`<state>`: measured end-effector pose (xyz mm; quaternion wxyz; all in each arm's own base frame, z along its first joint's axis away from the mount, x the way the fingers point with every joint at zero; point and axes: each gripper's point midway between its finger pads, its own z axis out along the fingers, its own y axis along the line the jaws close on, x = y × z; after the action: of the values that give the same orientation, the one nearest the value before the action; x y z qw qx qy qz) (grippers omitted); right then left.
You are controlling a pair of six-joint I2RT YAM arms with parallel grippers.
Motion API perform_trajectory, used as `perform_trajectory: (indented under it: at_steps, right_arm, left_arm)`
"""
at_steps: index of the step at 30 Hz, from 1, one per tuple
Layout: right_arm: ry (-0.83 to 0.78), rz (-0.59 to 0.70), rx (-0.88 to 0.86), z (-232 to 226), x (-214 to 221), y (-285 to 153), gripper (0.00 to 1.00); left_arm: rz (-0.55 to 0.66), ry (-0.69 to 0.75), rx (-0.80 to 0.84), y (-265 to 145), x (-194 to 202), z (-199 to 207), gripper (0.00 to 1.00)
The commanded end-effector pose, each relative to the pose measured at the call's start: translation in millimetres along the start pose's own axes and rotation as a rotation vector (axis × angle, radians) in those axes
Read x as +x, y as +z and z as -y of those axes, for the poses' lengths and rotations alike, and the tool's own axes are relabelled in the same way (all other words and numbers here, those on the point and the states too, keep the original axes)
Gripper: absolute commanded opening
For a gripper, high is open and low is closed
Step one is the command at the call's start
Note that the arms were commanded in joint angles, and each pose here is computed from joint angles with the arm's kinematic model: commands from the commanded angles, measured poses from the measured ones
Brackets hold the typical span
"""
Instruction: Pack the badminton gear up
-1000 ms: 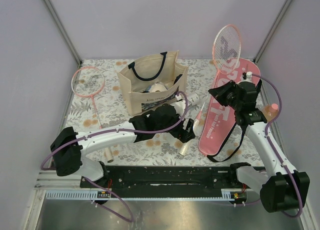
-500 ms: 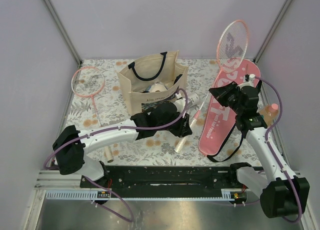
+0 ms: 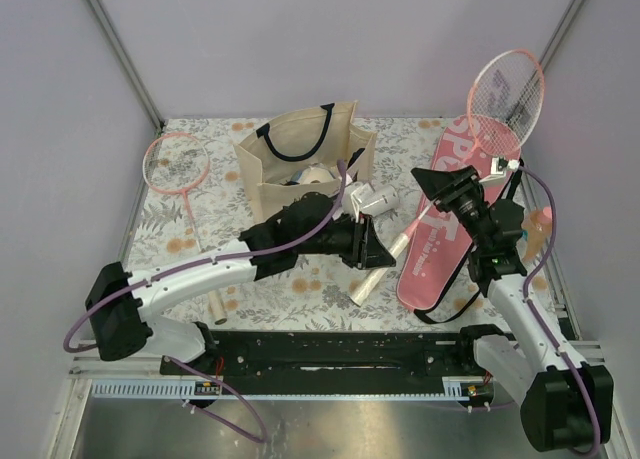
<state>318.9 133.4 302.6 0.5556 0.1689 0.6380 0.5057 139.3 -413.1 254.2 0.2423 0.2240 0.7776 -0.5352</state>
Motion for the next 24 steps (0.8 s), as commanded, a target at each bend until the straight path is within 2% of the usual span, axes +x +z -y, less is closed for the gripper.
perform_trajectory:
  at_steps: [1,6,12,18,22,24]
  right_arm:
    - [0.023,0.126,-0.235,-51.5,-26.5,-6.2,0.54]
    - [0.064,0.166,-0.341,-71.4,-39.1,-5.2,0.51]
    - [0.104,0.198,-0.413,-76.9,-43.9,-7.2,0.61]
    - [0.100,0.214,-0.389,-69.8,-45.4,-6.2,0.59]
    - [0.097,0.226,-0.370,-67.2,-48.2,-2.8,0.52]
    - [0.106,0.246,-0.368,-66.3,-52.1,-3.4,0.54]
  left_arm:
    - [0.137,0.047,0.196,-27.7,-31.0,56.9,0.00]
    - [0.170,0.011,0.186,-35.9,-29.7,52.5,0.00]
    - [0.268,-0.091,0.206,-50.4,-45.7,47.9,0.00]
    - [0.339,-0.133,0.167,-61.7,-54.0,35.3,0.00]
    - [0.342,-0.145,0.179,-63.5,-53.0,35.1,0.00]
    - [0.344,-0.155,0.190,-64.1,-51.9,35.2,0.00]
